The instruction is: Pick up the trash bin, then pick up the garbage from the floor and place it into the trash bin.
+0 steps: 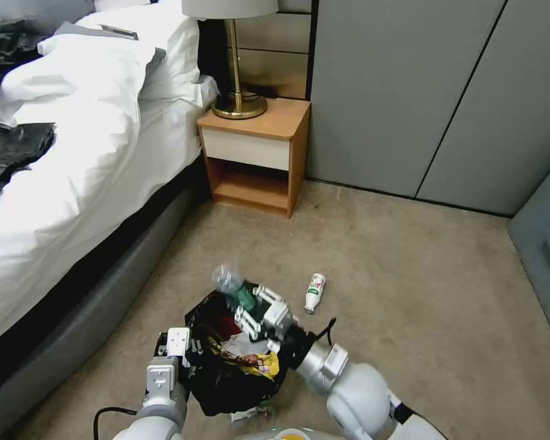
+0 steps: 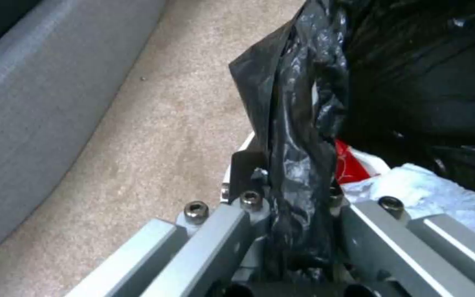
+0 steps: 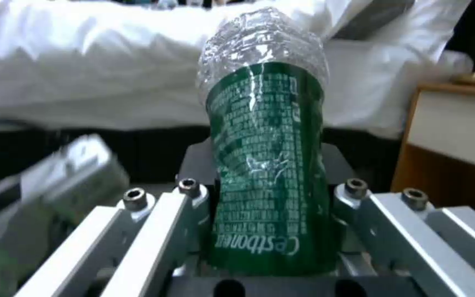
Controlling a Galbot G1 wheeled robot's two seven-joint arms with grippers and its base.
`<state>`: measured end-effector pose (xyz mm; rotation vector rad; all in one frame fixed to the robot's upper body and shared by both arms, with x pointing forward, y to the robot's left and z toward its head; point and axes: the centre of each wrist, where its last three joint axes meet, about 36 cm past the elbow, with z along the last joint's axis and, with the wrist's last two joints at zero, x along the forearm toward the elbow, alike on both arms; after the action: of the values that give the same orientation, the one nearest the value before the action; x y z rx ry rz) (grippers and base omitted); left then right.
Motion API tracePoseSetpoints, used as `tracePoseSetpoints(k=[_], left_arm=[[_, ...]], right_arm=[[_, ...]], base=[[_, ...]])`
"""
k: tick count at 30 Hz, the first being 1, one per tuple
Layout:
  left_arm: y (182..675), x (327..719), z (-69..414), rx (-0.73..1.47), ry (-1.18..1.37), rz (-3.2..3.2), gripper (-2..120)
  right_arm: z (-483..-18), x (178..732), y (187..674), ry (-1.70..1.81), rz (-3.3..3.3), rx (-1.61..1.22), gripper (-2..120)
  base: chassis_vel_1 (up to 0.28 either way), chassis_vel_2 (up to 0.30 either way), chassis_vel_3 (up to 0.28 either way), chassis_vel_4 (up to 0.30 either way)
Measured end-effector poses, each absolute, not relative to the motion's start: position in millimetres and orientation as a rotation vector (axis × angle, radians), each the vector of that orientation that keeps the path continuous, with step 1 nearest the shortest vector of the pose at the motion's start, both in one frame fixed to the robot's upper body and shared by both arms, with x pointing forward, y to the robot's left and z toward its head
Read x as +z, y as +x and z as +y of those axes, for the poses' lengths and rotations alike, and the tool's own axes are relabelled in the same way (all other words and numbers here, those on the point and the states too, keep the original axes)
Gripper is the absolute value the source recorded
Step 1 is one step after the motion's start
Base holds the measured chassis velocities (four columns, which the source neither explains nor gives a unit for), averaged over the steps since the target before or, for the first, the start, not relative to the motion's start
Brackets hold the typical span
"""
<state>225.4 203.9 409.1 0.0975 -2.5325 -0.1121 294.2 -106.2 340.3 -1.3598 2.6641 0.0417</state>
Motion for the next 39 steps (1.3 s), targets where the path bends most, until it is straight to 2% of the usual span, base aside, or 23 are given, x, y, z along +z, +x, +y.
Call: tracePoseSetpoints(k=[7, 10, 12, 13, 15, 17, 19, 20, 23, 24, 26, 28, 32, 39], left_arm=[[226, 410, 205, -0.117, 0.094, -2.538, 1], [227, 410, 205, -0.117, 0.093, -2.541, 1], [228, 411, 205, -0.116, 0.092, -2.543, 1], [228, 411, 205, -0.116, 0.092, -2.543, 1], [228, 411, 202, -0.11, 0.085, -2.542, 1], [228, 410, 202, -0.11, 0.085, -2.542, 1], [227, 411, 202, -0.112, 0.086, -2.542, 1], [227, 411, 202, -0.112, 0.086, -2.542, 1], [227, 412, 202, -0.111, 0.087, -2.545, 1], [227, 412, 201, -0.111, 0.086, -2.545, 1], [227, 412, 201, -0.111, 0.086, -2.545, 1], [227, 411, 201, -0.11, 0.085, -2.546, 1], [229, 407, 201, -0.112, 0.085, -2.538, 1], [232, 405, 202, -0.115, 0.086, -2.543, 1]], right_arm=[[-111, 322, 284, -1.41, 2.701, 0.032, 24], [-111, 317, 283, -1.42, 2.709, 0.029, 28], [-110, 316, 283, -1.421, 2.715, 0.031, 37], [-110, 316, 283, -1.421, 2.715, 0.031, 37], [-107, 316, 284, -1.414, 2.717, 0.039, 57], [-106, 316, 285, -1.413, 2.718, 0.039, 61], [-106, 317, 286, -1.409, 2.716, 0.038, 72], [-106, 317, 286, -1.409, 2.716, 0.038, 72], [-106, 321, 288, -1.402, 2.71, 0.035, 82], [-106, 324, 289, -1.395, 2.702, 0.033, 91], [-106, 327, 290, -1.39, 2.7, 0.031, 92], [-107, 337, 292, -1.362, 2.689, 0.031, 103], [-109, 354, 296, -1.307, 2.676, 0.035, 110], [-122, 391, 298, -1.182, 2.656, 0.031, 114]], base=[[0.0, 0.0, 0.0, 0.0], [0.0, 0.0, 0.0, 0.0], [0.0, 0.0, 0.0, 0.0], [0.0, 0.0, 0.0, 0.0], [0.0, 0.0, 0.0, 0.0], [0.0, 0.0, 0.0, 0.0], [0.0, 0.0, 0.0, 0.0], [0.0, 0.0, 0.0, 0.0], [0.0, 0.0, 0.0, 0.0], [0.0, 0.0, 0.0, 0.0], [0.0, 0.0, 0.0, 0.0], [0.0, 0.0, 0.0, 0.0], [0.0, 0.0, 0.0, 0.0], [0.0, 0.0, 0.0, 0.0]])
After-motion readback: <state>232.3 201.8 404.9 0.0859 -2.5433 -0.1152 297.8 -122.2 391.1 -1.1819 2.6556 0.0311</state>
